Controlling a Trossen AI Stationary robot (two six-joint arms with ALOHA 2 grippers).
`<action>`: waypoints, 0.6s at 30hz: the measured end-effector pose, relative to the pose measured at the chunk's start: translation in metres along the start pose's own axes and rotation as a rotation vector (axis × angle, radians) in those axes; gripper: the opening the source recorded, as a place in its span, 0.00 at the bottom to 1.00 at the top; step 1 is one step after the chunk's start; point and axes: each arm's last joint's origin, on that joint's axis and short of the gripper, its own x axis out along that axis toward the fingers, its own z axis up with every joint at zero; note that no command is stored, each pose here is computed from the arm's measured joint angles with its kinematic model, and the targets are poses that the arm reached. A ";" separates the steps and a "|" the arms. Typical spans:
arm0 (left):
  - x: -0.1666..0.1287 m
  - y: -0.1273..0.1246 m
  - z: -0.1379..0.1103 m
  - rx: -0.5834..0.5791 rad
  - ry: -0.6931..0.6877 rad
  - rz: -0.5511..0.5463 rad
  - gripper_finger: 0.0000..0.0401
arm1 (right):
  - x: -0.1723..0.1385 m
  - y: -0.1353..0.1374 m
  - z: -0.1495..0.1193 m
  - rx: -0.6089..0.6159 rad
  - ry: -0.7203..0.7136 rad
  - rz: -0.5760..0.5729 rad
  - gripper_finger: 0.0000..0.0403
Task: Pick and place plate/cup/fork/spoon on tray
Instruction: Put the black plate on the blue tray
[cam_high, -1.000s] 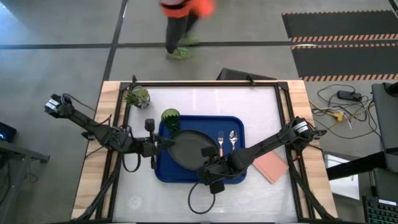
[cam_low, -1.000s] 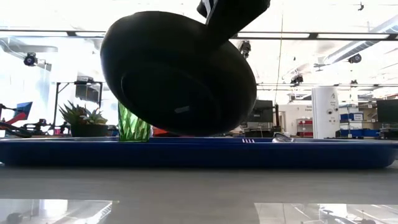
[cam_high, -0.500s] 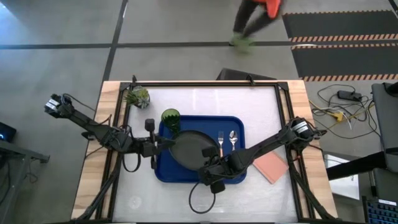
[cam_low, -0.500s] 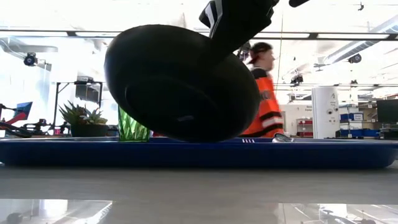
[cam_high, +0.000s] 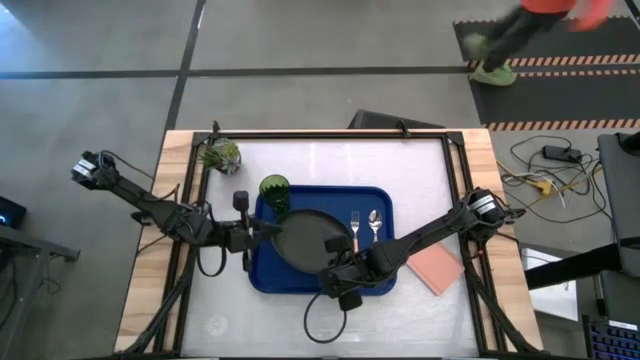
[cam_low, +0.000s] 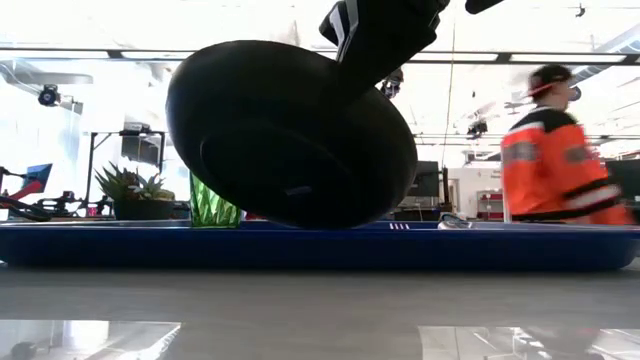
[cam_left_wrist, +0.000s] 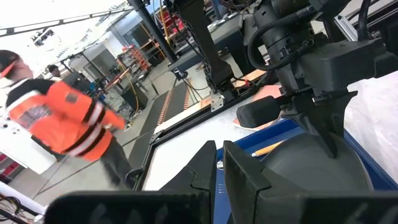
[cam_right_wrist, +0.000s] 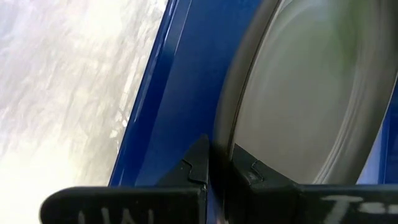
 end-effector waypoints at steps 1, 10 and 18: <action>0.000 0.000 0.000 0.000 0.000 0.000 0.03 | 0.000 0.000 0.000 0.000 0.000 0.000 0.03; 0.000 0.000 0.000 0.000 0.000 0.000 0.03 | 0.000 -0.001 0.003 0.008 -0.033 -0.003 0.13; 0.000 0.000 0.000 0.000 0.000 0.000 0.03 | 0.000 -0.001 0.004 0.010 -0.043 -0.002 0.21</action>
